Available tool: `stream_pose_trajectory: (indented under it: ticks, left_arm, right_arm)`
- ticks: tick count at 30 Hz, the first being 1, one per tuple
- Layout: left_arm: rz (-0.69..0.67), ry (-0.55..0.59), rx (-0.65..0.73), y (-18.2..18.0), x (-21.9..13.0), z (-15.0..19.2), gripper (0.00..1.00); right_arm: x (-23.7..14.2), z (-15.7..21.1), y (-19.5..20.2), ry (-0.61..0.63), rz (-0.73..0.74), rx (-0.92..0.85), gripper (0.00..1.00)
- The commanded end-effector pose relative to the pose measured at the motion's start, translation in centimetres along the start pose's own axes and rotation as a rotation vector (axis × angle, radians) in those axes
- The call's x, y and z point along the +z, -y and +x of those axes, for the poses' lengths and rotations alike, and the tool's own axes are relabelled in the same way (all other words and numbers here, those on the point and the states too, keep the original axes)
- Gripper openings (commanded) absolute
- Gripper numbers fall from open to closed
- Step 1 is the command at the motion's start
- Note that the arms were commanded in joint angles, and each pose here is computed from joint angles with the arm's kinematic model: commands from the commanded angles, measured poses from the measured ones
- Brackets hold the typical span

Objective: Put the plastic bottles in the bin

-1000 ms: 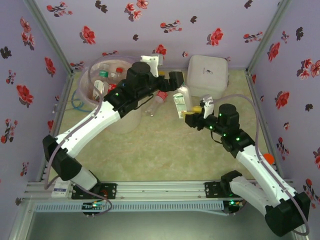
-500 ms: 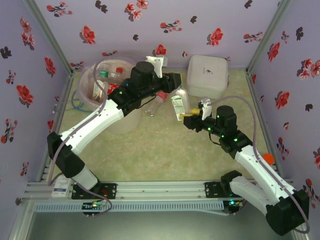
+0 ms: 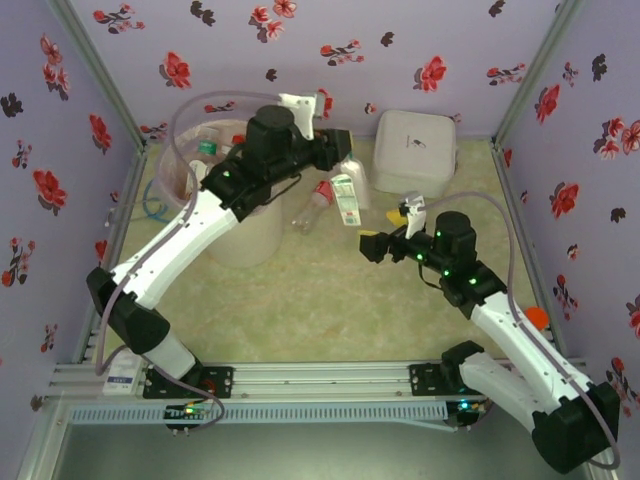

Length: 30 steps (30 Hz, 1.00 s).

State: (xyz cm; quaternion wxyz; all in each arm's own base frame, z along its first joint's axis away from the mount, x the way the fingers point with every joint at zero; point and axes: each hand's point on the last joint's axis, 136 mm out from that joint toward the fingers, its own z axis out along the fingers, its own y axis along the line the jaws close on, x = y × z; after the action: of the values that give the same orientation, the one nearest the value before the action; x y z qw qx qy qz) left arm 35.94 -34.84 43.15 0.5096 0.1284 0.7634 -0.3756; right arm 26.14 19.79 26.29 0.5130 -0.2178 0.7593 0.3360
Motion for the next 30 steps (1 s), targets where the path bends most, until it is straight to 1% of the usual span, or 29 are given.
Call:
stream_pose_trajectory:
  ticks: [1,3,5,8,10,13,17,21,26,30]
  left_arm:
    - [-0.076,0.147,0.107,-0.9,-4.9,-6.2,0.17]
    - [-0.149,0.220,0.128,-2.5,-8.0,-9.0,0.11]
    - [-0.217,0.279,0.130,-4.2,-10.9,-11.2,0.09]
    - [-0.358,0.347,0.147,-7.3,-15.3,-13.6,0.04]
    - [-0.454,0.361,0.144,-9.8,-17.6,-14.3,0.00]
    - [-0.585,0.332,0.146,-13.3,-20.2,-14.4,0.00]
    - [-0.752,0.221,0.167,-17.5,-21.5,-13.2,0.00]
    - [-0.869,0.068,0.197,-21.3,-20.6,-11.1,0.00]
    - [-0.918,-0.158,0.214,-24.9,-18.0,-7.6,0.00]
    - [-0.886,-0.301,0.200,-26.9,-15.3,-4.4,0.00]
  right_arm:
    - [-0.6,0.8,1.1,-0.014,0.079,-0.034,1.00]
    - [-0.8,1.4,1.6,-0.031,0.106,-0.035,1.00]
    - [-0.9,2.1,1.9,-0.047,0.118,-0.034,1.00]
    - [-0.8,2.7,2.1,-0.063,0.128,-0.028,1.00]
    - [-0.7,2.9,2.3,-0.070,0.134,-0.027,1.00]
    - [-0.5,3.0,2.5,-0.078,0.138,-0.024,1.00]
    - [-0.3,3.2,2.7,-0.089,0.143,-0.021,0.99]
    - [-0.3,3.5,2.6,-0.099,0.141,-0.016,1.00]
    - [-0.7,3.8,2.8,-0.113,0.156,-0.020,1.00]
    - [-0.9,4.1,3.0,-0.120,0.171,-0.024,1.00]
